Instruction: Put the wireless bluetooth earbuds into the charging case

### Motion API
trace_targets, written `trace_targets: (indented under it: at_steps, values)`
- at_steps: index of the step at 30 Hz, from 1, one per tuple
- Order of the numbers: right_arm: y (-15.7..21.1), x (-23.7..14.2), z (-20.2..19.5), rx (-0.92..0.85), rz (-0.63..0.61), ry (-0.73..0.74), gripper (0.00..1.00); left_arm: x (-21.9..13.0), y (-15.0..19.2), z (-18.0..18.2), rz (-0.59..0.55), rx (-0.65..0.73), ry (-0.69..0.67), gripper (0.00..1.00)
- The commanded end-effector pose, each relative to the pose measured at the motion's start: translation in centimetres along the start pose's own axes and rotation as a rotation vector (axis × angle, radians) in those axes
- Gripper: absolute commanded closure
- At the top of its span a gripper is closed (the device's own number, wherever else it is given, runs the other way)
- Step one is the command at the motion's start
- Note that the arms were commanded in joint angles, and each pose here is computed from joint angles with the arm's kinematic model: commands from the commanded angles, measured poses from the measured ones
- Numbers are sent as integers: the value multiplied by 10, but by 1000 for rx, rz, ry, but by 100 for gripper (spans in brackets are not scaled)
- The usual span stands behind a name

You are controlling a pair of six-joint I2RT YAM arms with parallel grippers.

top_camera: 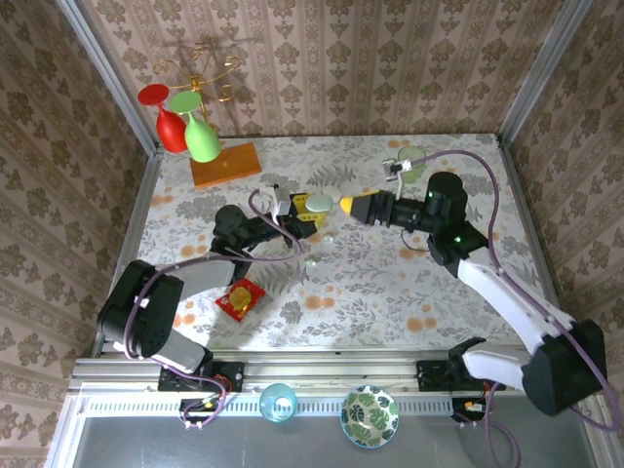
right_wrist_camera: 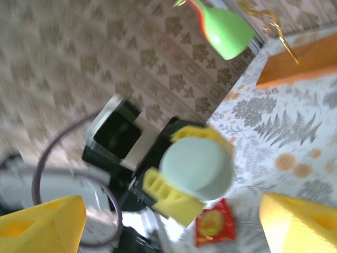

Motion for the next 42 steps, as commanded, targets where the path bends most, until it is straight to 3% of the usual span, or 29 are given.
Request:
trace_targets:
  at_steps: [1,10,31,42]
  values:
    - [19,-6,15,-434,118,126,13,-5,-10,-9,-29,13,64,79]
    - [19,8,28,-599,181,144,13,-1,-13,-16,-27,-1,132,79]
    - [6,32,4,-585,180,297,14,5,-20,-28,-33,2,213,79]
    - [-9,23,9,-582,102,336,15,4,-16,-30,-25,7,228,79]
Point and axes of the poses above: each hand's point on the last joint's axis, 136 mm out from that joint toward the fingers, its own x axis out along the fingers, its own z axis along the line the jaws close on, y = z × x, the point moved 10 cm from there along -x, back along the fingers, and after that the axes turned 5 degrees about x, right-handed, at the moved point
